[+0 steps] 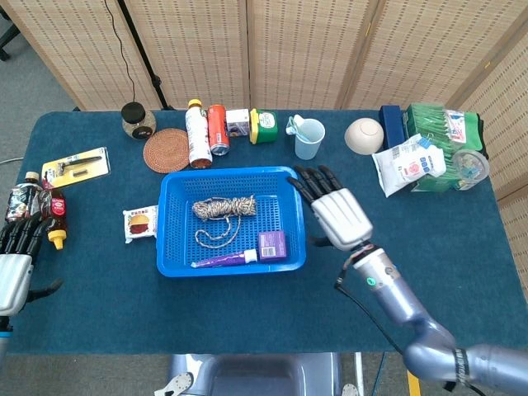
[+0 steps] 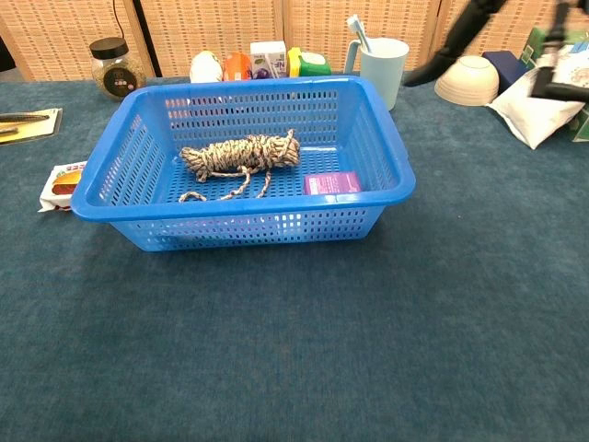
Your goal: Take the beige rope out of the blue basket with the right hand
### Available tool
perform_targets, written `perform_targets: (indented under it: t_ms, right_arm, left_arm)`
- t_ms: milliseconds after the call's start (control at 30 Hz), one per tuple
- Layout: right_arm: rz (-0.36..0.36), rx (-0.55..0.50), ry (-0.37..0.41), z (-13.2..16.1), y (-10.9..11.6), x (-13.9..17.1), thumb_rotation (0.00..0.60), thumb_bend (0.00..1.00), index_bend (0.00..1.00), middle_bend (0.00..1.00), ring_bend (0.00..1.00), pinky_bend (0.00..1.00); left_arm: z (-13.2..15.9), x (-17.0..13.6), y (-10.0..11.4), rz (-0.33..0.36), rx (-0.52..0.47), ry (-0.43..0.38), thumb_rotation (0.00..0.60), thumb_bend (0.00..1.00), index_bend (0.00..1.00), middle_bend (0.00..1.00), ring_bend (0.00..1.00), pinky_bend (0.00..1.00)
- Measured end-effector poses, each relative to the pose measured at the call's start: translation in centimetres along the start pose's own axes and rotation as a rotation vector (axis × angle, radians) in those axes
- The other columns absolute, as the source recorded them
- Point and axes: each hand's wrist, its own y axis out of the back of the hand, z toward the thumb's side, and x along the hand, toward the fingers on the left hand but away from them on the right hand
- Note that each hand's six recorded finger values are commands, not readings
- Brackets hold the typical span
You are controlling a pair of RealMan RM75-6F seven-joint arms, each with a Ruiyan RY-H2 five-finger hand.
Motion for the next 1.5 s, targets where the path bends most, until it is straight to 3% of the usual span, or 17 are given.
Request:
perform_targets:
  t_ms: [233, 667, 1100, 1500]
  right_arm:
    - [0.035, -0.013, 0.068, 4.0, -2.5, -4.8, 0.600, 0.00, 0.05, 0.00, 0.00, 0.04]
    - [0.123, -0.037, 0.080, 6.1, -6.9, -8.9, 0.600, 0.00, 0.21, 0.14, 0.05, 0.15]
    - [0.188, -0.061, 0.052, 6.1, -11.0, -12.1, 0.600, 0.00, 0.27, 0.21, 0.11, 0.19]
    - [0.216, -0.060, -0.011, 5.2, -14.0, -14.1, 0.600, 0.00, 0.28, 0.21, 0.12, 0.23]
  left_arm:
    - [-0.8, 0.6, 0.3, -0.003, -0.017, 0.027, 0.600, 0.10, 0.00, 0.00, 0.00, 0.00]
    - [-1.2, 1.5, 0.1, -0.013, -0.015, 0.062, 0.600, 0.10, 0.00, 0.00, 0.00, 0.00]
    - [-1.6, 2.4, -0.4, -0.034, -0.005, 0.092, 0.600, 0.10, 0.00, 0.00, 0.00, 0.00]
    - [-1.8, 2.5, -0.3, -0.033, -0.008, 0.104, 0.600, 0.10, 0.00, 0.00, 0.00, 0.00]
